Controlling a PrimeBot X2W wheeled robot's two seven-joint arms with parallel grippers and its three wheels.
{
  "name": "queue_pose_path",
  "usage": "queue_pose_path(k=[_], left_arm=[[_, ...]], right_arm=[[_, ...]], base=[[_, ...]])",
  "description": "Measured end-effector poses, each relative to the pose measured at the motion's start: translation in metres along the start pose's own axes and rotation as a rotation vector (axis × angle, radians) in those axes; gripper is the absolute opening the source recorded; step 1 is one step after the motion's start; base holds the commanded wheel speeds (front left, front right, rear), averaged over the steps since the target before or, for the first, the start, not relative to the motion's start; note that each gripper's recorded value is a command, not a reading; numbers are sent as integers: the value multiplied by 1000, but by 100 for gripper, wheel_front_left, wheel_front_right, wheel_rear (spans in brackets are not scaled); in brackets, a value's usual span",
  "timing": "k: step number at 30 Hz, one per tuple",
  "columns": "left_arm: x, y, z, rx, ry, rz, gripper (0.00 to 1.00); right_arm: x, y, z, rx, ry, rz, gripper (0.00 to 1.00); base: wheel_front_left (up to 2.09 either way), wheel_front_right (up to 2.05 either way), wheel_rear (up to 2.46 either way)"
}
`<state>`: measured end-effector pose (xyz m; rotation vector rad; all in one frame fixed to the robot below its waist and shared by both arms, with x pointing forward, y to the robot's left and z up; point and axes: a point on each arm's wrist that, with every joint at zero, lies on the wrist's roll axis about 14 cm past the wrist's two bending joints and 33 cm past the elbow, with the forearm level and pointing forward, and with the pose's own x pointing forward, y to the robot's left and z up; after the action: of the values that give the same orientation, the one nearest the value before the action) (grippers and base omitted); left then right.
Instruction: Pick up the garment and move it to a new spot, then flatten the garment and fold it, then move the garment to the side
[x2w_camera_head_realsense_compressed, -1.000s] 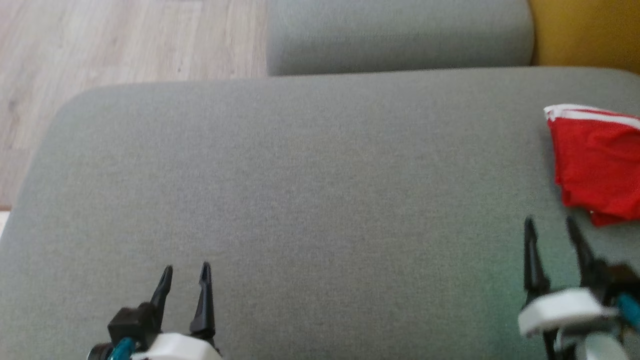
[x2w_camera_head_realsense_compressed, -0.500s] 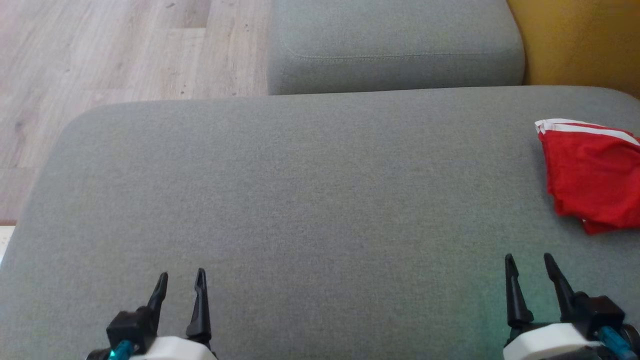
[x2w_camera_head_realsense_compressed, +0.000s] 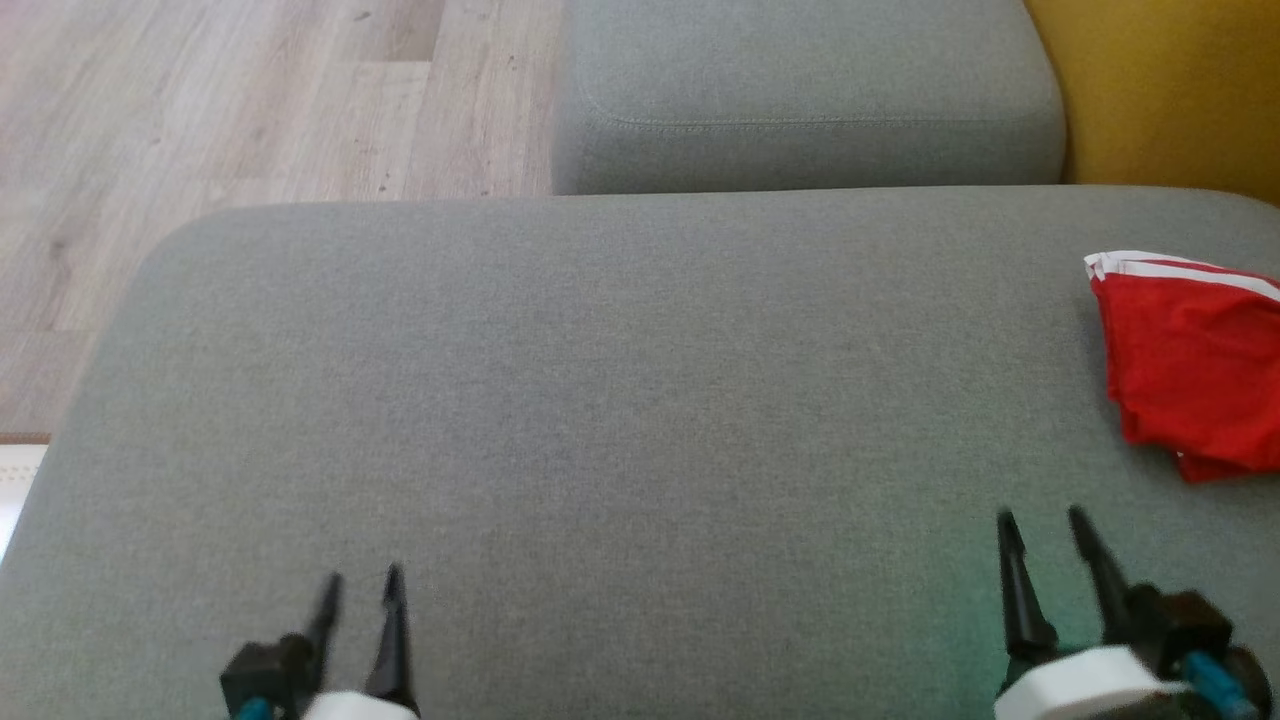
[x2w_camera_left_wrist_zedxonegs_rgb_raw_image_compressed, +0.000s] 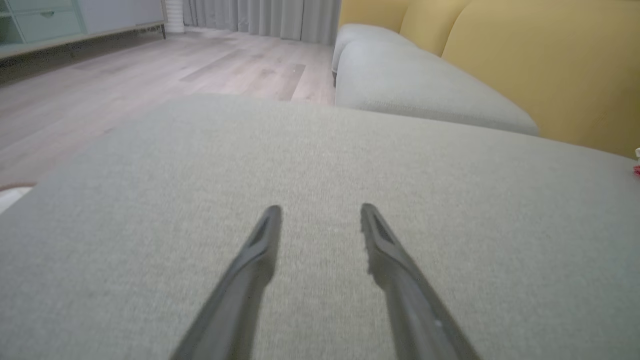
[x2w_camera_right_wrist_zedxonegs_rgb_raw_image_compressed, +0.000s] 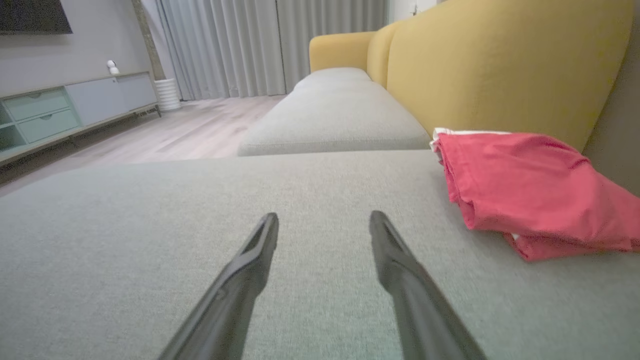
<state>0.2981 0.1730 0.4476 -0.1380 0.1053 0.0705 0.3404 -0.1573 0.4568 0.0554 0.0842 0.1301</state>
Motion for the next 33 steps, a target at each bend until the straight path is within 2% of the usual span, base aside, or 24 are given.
queue_pose_path(k=[6,33], left_arm=[[-13,6,-31,-17,106,23,0],[3,12,-30,-320,152,67,0]], right_arm=[[-14,-3,-33,32,108,-18,0],[-13,-20,-32,353,106,-125,0]], base=[[0,0,0],[0,0,0]])
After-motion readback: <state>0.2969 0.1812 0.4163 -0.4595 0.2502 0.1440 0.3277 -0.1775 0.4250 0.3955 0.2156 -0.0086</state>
